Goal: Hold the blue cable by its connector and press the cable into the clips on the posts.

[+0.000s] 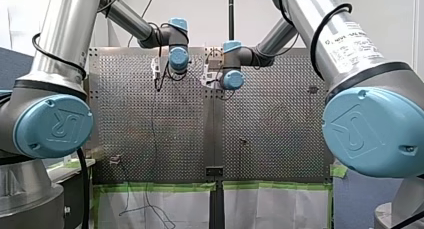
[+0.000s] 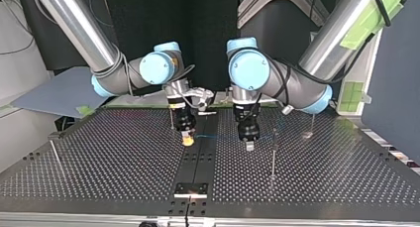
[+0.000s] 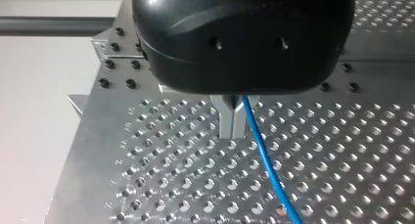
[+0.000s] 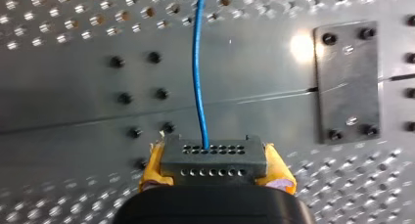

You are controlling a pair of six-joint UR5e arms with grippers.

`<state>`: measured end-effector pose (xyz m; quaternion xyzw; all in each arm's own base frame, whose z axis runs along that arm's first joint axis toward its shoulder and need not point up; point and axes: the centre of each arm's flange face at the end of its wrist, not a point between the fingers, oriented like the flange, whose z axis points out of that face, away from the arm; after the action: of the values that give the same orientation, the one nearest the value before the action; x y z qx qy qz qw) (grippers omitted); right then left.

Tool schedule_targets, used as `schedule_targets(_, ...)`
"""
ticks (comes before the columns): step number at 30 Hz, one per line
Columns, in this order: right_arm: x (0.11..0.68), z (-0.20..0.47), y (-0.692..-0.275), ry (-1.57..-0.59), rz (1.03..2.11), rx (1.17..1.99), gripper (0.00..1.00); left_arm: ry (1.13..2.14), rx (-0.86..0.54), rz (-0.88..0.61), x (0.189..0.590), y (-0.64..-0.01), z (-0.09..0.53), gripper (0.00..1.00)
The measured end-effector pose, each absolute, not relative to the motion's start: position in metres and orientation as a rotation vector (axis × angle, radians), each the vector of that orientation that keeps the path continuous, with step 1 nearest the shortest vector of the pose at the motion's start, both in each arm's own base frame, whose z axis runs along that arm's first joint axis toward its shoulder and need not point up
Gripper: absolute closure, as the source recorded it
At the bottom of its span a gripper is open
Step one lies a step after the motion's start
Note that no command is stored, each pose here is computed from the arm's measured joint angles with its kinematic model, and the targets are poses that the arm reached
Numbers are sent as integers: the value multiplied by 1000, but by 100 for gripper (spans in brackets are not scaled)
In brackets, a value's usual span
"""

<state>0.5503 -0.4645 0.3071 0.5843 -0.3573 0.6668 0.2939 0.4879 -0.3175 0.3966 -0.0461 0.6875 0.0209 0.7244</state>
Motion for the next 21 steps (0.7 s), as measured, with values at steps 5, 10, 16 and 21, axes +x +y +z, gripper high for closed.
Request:
schedule_targets(5,542,290,-462,-980,1740,1582,100,1523,-104,25,487,-325,390,100)
schedule_targets(10,530,272,-461,-1016,1697,1600,100,1580,-79,30,486,-335,366,100)
schedule_targets(16,511,249,-463,-1062,1630,1613,100,1631,-48,25,483,-351,339,100)
schedule_targets(21,493,232,-467,-1093,1586,1610,100,1642,-29,15,477,-362,331,100)
